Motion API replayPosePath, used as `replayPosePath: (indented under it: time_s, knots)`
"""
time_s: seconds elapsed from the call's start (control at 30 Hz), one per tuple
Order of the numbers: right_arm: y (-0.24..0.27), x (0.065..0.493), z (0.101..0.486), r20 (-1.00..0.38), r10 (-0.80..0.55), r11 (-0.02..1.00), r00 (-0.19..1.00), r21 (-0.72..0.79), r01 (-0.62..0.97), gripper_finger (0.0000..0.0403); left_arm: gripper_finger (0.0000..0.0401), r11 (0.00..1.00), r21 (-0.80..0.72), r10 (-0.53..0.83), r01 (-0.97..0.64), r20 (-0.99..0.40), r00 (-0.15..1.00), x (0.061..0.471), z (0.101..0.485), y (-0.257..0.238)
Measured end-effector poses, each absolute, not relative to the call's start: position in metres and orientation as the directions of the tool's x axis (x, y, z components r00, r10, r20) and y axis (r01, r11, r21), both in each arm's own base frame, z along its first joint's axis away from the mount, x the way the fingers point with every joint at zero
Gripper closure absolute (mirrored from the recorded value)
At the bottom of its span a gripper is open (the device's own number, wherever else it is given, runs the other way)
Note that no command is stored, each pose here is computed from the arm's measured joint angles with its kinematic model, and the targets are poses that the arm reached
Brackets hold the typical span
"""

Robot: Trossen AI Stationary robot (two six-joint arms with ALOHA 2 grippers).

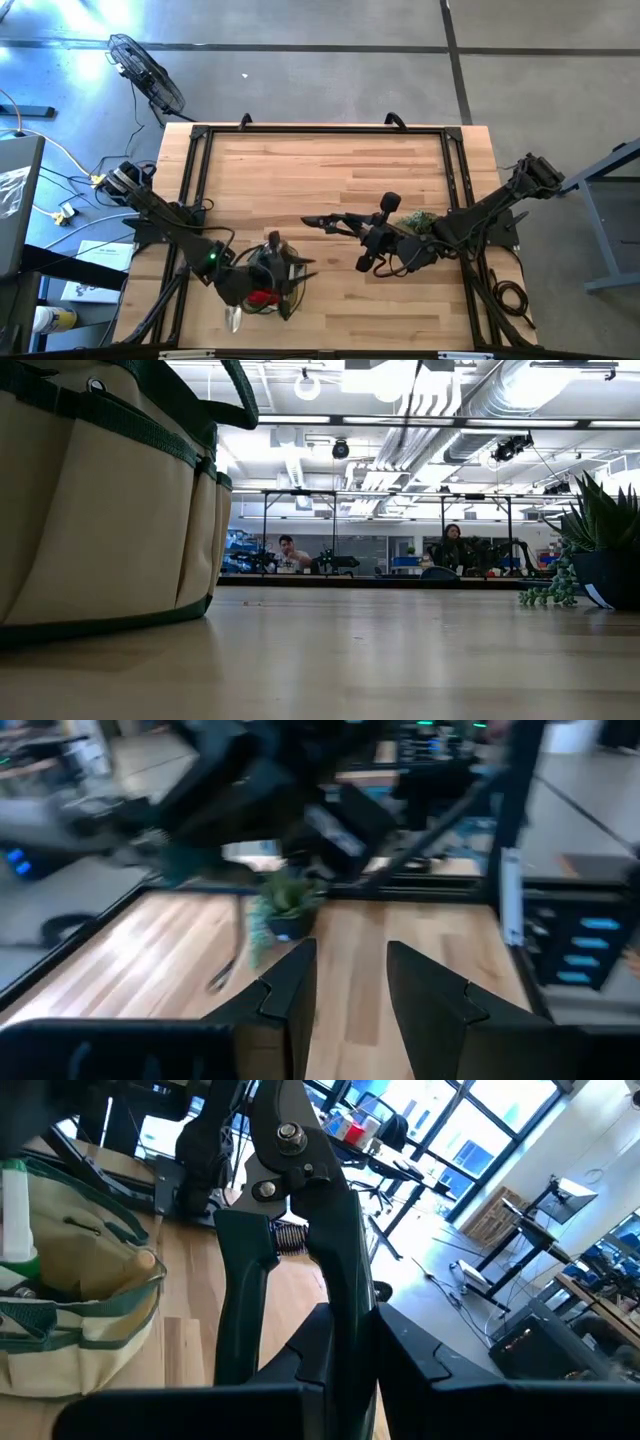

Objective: Pick & Place Garden tools in Gardening bag
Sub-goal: Put the green shears into the brown gardening bag

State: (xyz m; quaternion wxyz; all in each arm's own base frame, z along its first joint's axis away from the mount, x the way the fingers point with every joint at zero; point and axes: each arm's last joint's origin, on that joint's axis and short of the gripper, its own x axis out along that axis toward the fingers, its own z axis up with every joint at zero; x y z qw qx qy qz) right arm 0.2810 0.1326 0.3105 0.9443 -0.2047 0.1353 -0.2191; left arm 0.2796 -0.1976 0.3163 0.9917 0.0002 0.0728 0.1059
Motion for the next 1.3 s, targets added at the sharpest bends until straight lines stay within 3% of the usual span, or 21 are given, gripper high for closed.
replayPosePath:
  time_s: [0.1,0.4,0.63,1.0,1.3]
  knots:
    - [0.133,0.281,0.311,-0.166,-0.464,0.824,0.87,-0.44,0.356,0.0367,0.0283,0.98,0.032,0.199,-0.197,-0.131,0.971,0.28,0.318,-0.198]
    - [0.142,0.276,0.311,-0.164,-0.437,0.83,0.885,-0.451,0.326,0.0367,0.0283,0.878,-0.092,0.467,-0.469,-0.045,0.883,0.278,0.327,-0.191]
    - [0.148,0.273,0.311,-0.163,-0.42,0.83,0.893,-0.467,0.305,0.0367,0.0283,0.871,-0.154,0.471,-0.467,-0.015,0.882,0.283,0.333,-0.187]
    - [0.147,0.273,0.312,-0.163,-0.425,0.828,0.89,-0.467,0.31,0.0367,0.0283,0.905,-0.245,0.354,-0.347,-0.016,0.935,0.304,0.333,-0.161]
    - [0.147,0.274,0.306,-0.193,-0.419,0.827,0.887,-0.485,0.285,0.0367,0.0283,0.874,-0.236,0.436,-0.424,-0.003,0.9,0.303,0.335,-0.159]
